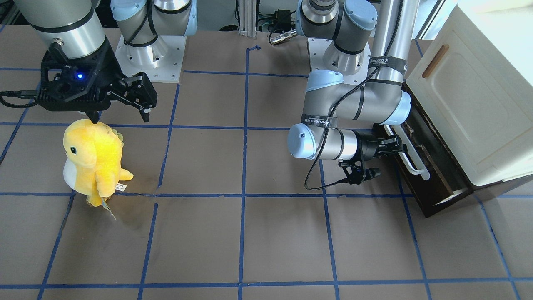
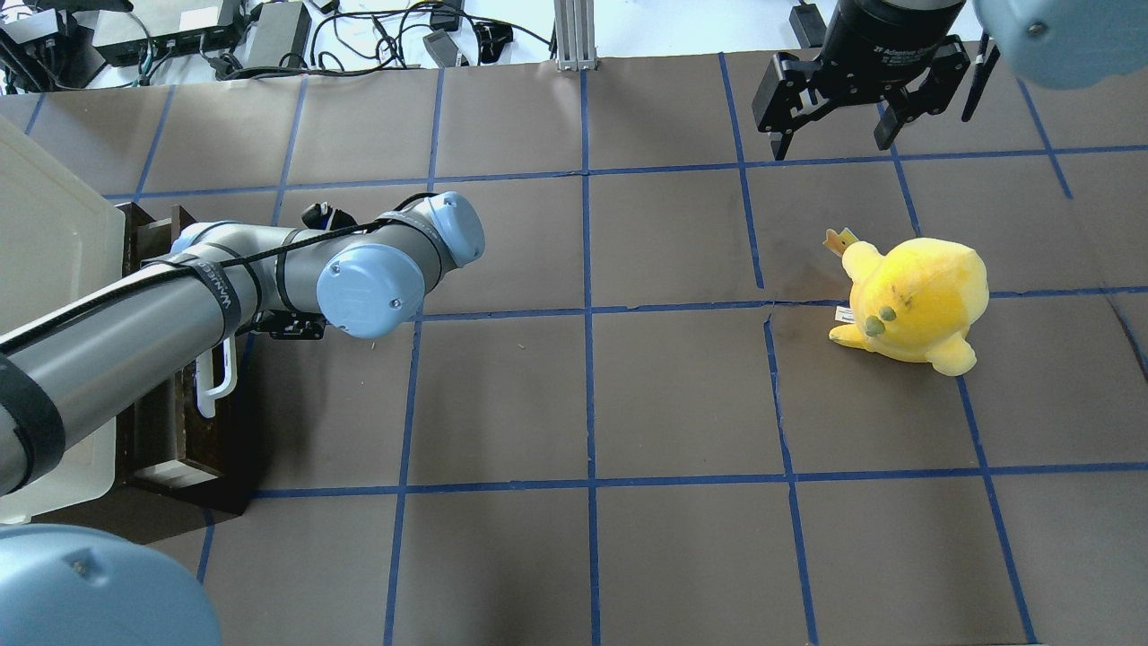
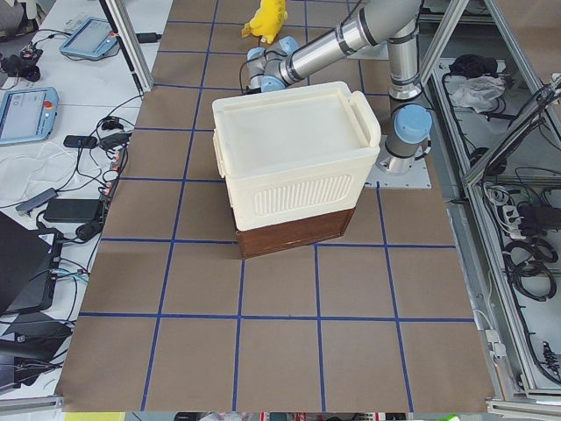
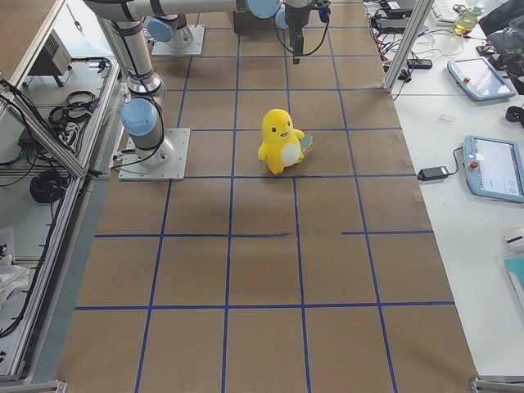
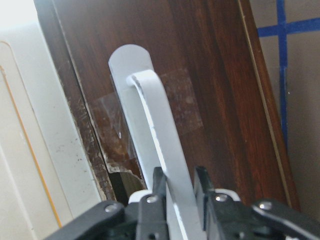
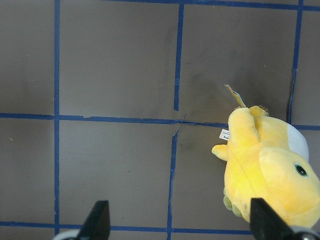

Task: Pull drawer sideways
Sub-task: 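Keep pulling the drawer outward from the white cabinet with the left gripper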

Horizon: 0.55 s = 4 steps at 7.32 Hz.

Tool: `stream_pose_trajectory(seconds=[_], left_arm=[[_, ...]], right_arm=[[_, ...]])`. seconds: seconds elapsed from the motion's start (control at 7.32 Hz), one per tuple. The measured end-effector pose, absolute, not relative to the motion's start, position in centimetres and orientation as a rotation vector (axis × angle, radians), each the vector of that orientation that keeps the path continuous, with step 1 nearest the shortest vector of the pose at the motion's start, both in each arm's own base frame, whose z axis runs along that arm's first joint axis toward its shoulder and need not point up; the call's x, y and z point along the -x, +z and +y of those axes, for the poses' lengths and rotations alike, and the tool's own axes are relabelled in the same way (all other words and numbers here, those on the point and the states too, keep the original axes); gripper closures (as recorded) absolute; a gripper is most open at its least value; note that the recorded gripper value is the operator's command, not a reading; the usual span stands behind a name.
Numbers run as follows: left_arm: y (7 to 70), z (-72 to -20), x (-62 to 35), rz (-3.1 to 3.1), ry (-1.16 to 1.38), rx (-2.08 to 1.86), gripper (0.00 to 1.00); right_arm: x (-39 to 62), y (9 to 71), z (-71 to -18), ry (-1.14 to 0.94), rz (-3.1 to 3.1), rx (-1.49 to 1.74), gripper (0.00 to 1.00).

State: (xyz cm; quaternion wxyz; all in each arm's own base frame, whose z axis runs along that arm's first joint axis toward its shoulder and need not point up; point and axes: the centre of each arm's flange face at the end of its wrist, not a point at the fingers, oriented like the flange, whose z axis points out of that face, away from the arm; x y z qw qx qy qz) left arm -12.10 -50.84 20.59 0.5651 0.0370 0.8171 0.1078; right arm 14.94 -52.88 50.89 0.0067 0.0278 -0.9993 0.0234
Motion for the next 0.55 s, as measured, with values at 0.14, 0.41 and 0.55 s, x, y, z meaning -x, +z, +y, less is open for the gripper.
stream_pose_trajectory(seconds=[0.14, 0.41, 0.55], left_arm=[[20.82, -51.09, 12.16, 1.924, 0.254, -0.092, 0.74], [21.02, -51.39, 12.32, 1.93, 0.257, -0.099, 0.74], [21.0, -51.42, 12.41, 1.932, 0.258, -0.101, 0.74]], right_arm=[[-14.94, 50.89, -52.88, 0.073, -3.126, -0.086, 0.0], [-14.94, 50.89, -52.88, 0.073, -3.126, -0.086, 0.0], [-14.94, 50.89, -52.88, 0.073, -3.126, -0.086, 0.0]])
